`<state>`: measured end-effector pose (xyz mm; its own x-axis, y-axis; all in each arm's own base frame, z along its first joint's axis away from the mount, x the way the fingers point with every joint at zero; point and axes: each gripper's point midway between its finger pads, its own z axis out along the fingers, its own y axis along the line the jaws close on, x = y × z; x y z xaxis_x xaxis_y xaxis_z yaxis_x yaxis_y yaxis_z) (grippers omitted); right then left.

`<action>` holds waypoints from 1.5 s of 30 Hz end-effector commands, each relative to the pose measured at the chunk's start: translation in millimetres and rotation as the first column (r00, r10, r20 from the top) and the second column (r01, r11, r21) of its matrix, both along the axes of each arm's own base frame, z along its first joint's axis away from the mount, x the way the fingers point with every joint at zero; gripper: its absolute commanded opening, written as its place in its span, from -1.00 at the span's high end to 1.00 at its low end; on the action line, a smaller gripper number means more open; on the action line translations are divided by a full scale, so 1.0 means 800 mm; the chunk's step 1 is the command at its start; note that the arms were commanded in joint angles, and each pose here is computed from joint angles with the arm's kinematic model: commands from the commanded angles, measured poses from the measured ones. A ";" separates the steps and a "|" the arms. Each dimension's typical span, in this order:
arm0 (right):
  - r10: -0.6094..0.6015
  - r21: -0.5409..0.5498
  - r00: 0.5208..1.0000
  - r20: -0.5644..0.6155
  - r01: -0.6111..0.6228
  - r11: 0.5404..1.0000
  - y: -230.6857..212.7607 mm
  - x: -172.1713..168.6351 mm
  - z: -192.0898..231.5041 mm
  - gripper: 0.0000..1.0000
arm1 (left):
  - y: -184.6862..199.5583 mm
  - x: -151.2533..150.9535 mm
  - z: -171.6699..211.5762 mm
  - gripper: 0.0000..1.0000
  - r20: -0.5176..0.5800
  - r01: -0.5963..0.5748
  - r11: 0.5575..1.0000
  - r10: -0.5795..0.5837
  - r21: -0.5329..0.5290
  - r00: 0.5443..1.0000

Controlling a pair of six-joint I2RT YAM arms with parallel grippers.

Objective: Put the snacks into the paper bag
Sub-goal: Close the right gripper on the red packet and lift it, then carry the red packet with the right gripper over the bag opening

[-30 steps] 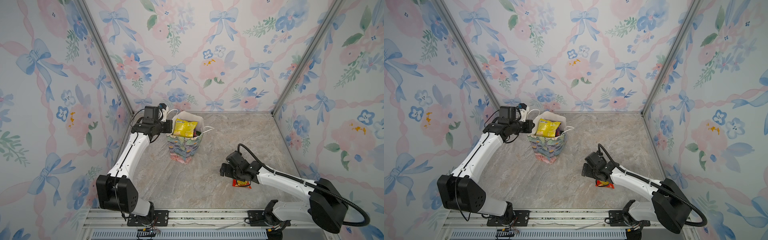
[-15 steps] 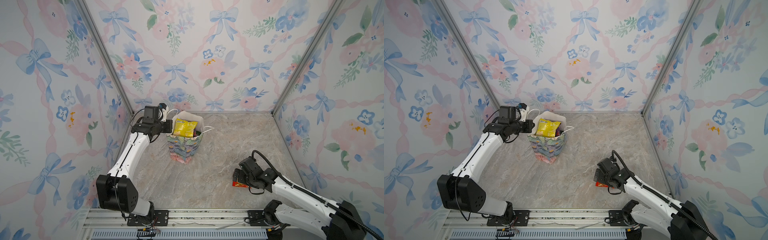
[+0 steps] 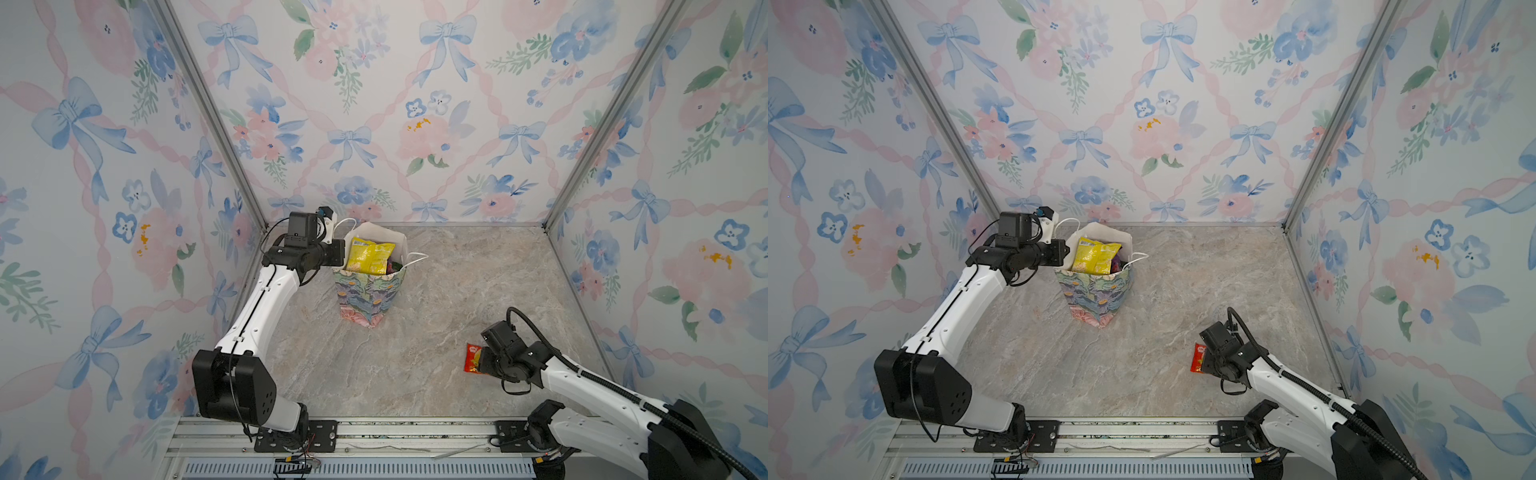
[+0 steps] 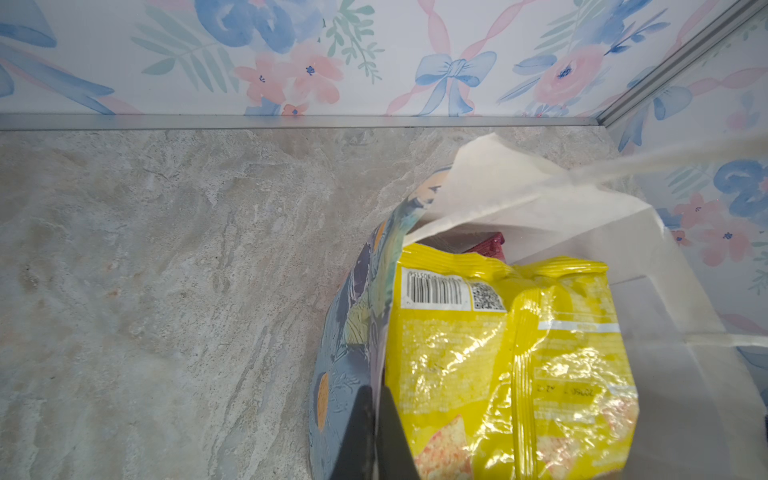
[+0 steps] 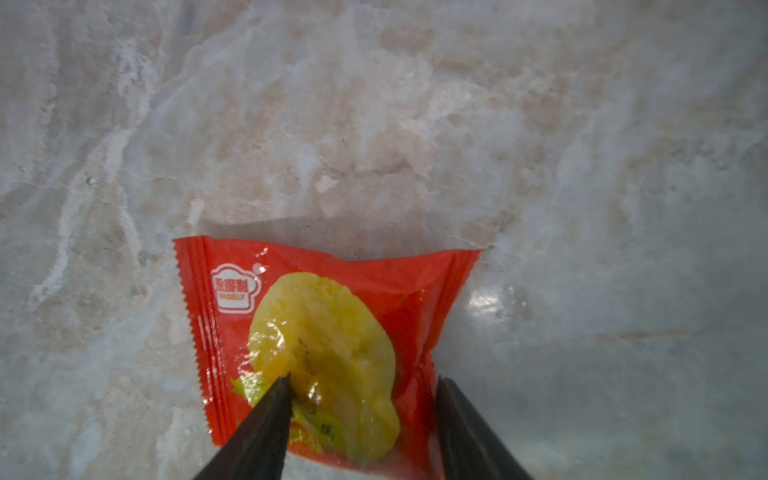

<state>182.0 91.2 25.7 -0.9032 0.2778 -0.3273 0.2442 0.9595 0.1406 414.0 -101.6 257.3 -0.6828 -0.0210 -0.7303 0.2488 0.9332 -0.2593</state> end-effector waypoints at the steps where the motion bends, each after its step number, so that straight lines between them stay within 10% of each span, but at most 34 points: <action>1: 0.010 0.005 1.000 0.010 -0.011 1.000 0.002 0.004 -0.003 0.07 | 0.005 -0.007 -0.019 1.00 -0.047 0.002 1.000 -0.001 0.021 0.999; 9: 0.052 0.013 0.998 0.036 -0.052 0.999 0.016 0.020 0.003 0.84 | 0.006 -0.007 -0.020 1.00 -0.049 0.000 1.000 0.001 0.022 0.999; 21: 0.216 -0.069 0.941 0.260 -0.205 0.976 0.056 0.108 0.139 0.87 | 0.005 -0.007 -0.020 1.00 -0.050 0.003 1.000 -0.002 0.019 0.999; 36: 0.395 -0.124 0.707 0.587 -0.403 0.907 0.188 0.276 0.361 0.82 | 0.001 -0.007 -0.021 1.00 -0.056 0.013 1.000 -0.013 0.006 0.998; 45: 0.516 -0.182 0.612 0.600 -0.523 0.833 0.274 0.313 0.401 0.79 | 0.003 -0.009 -0.012 1.00 -0.036 0.011 1.000 -0.011 0.007 0.999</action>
<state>442.0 286.1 352.4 -0.4964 -0.0653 -0.8656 -0.3563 0.9246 0.1347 413.6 -102.8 257.6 -0.6831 -0.0207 -0.7300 0.2541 0.9304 -0.2641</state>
